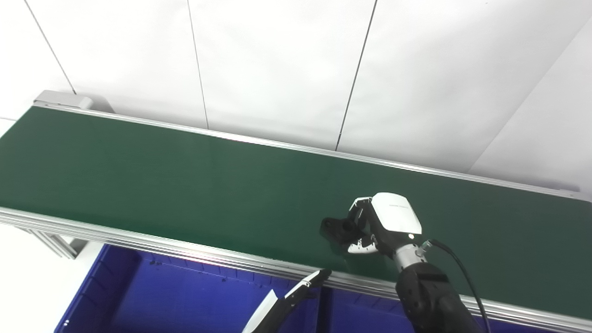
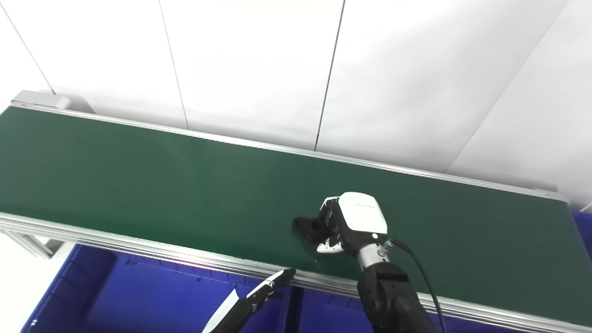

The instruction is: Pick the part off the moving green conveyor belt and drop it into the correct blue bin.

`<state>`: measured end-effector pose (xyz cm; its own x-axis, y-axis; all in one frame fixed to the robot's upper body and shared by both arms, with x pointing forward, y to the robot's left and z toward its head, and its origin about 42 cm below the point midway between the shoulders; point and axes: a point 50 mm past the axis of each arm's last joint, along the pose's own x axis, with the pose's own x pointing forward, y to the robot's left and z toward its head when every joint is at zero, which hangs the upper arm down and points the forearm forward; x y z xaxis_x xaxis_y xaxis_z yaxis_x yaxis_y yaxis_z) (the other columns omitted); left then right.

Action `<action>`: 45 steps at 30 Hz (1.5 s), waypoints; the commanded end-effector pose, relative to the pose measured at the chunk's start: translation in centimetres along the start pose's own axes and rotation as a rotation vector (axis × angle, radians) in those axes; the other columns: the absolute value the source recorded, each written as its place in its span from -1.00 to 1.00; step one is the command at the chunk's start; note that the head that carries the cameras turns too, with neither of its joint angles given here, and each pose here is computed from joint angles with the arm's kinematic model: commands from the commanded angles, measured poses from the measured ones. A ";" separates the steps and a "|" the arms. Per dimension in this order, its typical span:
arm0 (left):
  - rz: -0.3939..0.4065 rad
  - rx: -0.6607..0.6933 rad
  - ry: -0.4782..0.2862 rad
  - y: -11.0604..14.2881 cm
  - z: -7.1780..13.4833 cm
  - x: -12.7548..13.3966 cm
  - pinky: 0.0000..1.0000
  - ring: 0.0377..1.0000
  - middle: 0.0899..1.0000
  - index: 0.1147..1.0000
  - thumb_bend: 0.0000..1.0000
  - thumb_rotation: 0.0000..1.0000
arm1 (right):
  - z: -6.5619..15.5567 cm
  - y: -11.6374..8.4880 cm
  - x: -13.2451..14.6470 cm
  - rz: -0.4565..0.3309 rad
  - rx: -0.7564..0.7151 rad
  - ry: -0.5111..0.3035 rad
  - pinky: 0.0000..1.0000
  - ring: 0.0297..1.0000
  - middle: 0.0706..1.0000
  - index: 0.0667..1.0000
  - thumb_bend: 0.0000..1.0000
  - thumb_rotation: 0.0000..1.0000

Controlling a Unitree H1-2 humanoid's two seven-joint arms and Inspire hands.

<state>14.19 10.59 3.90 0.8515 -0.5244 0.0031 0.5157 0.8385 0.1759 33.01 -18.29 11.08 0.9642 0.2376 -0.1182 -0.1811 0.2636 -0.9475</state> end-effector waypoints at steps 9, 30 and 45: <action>0.009 -0.016 -0.030 0.4 0.8 0.0 0.73 0.85 0.87 0.87 0.57 0.76 | -0.7 -3.6 -3.3 -0.101 -0.024 -0.058 -0.70 -0.63 -0.14 -0.10 0.05 -1.00; 0.005 -0.026 -0.035 1.9 1.4 -0.9 0.91 0.94 0.92 0.92 0.45 0.79 | -3.1 -8.2 -14.2 -0.157 0.033 -0.032 -0.72 -0.65 -0.14 -0.10 0.04 -1.00; 0.010 -0.050 -0.016 3.9 4.1 -1.1 0.95 0.96 0.93 0.96 0.50 0.85 | -1.0 -2.2 -19.1 -0.050 0.115 0.100 -0.74 -0.68 -0.14 -0.10 0.05 -1.00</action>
<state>14.72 13.89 7.57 0.8571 -0.5146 -0.0214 0.5129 0.8489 0.1281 15.15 -24.40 14.56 0.9790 0.1094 -0.1723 -0.2020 0.3978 -0.8950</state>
